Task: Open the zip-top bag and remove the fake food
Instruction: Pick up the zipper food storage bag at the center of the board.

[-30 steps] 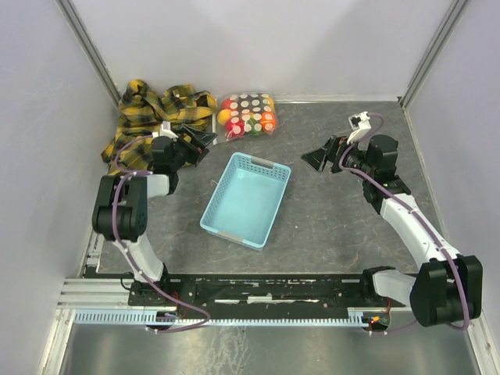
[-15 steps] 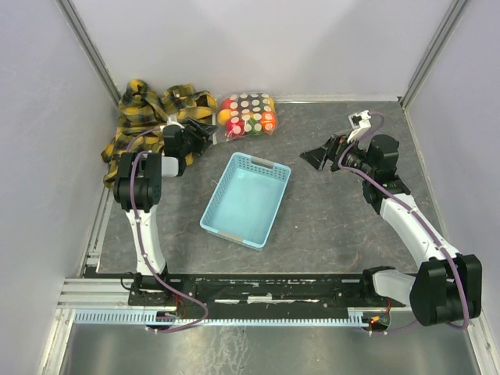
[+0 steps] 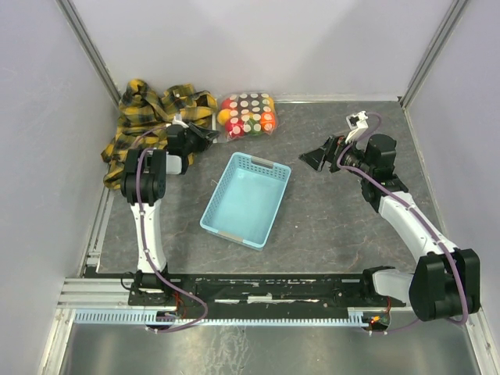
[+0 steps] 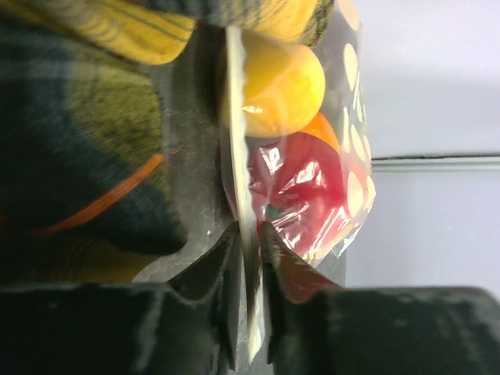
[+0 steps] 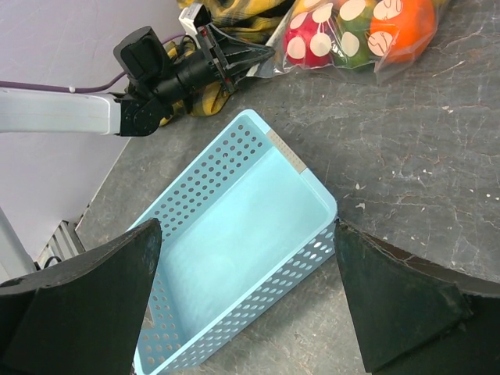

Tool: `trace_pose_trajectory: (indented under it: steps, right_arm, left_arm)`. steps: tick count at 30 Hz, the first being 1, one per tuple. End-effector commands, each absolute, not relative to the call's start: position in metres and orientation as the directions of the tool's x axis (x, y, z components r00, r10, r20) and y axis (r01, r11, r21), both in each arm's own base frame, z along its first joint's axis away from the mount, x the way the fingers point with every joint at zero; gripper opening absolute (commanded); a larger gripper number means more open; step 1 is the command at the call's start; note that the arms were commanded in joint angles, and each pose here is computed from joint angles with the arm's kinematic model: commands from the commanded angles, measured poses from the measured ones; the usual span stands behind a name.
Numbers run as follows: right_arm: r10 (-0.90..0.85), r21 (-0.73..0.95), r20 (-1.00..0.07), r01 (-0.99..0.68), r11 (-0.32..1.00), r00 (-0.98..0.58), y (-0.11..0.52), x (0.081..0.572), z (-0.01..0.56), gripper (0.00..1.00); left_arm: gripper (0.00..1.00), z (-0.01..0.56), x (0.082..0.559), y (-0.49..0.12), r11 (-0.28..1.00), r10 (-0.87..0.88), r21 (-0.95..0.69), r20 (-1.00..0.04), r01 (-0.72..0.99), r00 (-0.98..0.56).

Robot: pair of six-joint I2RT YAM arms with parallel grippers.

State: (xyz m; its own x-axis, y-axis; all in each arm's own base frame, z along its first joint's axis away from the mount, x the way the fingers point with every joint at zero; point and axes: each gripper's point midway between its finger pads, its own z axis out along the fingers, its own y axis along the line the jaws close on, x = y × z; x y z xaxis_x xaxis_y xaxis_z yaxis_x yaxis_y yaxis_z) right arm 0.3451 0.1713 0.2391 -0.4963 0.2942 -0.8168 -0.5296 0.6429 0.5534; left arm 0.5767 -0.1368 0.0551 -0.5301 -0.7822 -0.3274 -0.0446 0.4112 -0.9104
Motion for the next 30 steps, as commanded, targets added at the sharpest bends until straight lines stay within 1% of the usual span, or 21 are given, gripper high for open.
trace_pose_trajectory:
  steps: [1, 2, 3, 7, 10, 18, 23, 30]
  right_arm:
    - [0.290, 0.527, -0.841, -0.569, 0.632, -0.457, 0.172, 0.347, 0.254, 0.99]
    - [0.290, 0.528, -0.840, -0.569, 0.631, -0.458, 0.172, 0.346, 0.254, 0.99]
    - [0.290, 0.528, -0.840, -0.568, 0.631, -0.458, 0.172, 0.346, 0.253, 0.99]
    - [0.290, 0.528, -0.840, -0.570, 0.629, -0.459, 0.173, 0.345, 0.254, 0.99]
    - [0.289, 0.526, -0.842, -0.570, 0.631, -0.456, 0.172, 0.345, 0.254, 0.99]
    - [0.280, 0.516, -0.846, -0.566, 0.642, -0.454, 0.170, 0.342, 0.252, 0.99]
    - [0.275, 0.510, -0.847, -0.552, 0.660, -0.455, 0.167, 0.343, 0.248, 0.99]
    - [0.254, 0.484, -0.854, -0.514, 0.708, -0.454, 0.159, 0.345, 0.240, 0.99]
  left_arm:
    - [0.11, 0.078, 0.586, -0.145, 0.348, -0.779, -0.935, -0.327, 0.066, -0.535]
    - [0.05, 0.083, 0.586, -0.146, 0.341, -0.777, -0.937, -0.329, 0.081, -0.537]
    - [0.03, 0.089, 0.586, -0.147, 0.333, -0.774, -0.938, -0.332, 0.100, -0.539]
    - [0.03, 0.115, 0.585, -0.161, 0.307, -0.749, -0.936, -0.349, 0.172, -0.564]
    - [0.03, 0.154, 0.585, -0.177, 0.278, -0.733, -0.929, -0.370, 0.245, -0.570]
    - [0.03, 0.209, 0.583, -0.232, 0.177, -0.706, -0.925, -0.357, 0.335, -0.612]
    - [0.03, 0.237, 0.571, -0.275, 0.135, -0.662, -0.912, -0.374, 0.388, -0.649]
    - [0.03, 0.268, 0.535, -0.340, 0.097, -0.583, -0.896, -0.404, 0.434, -0.704]
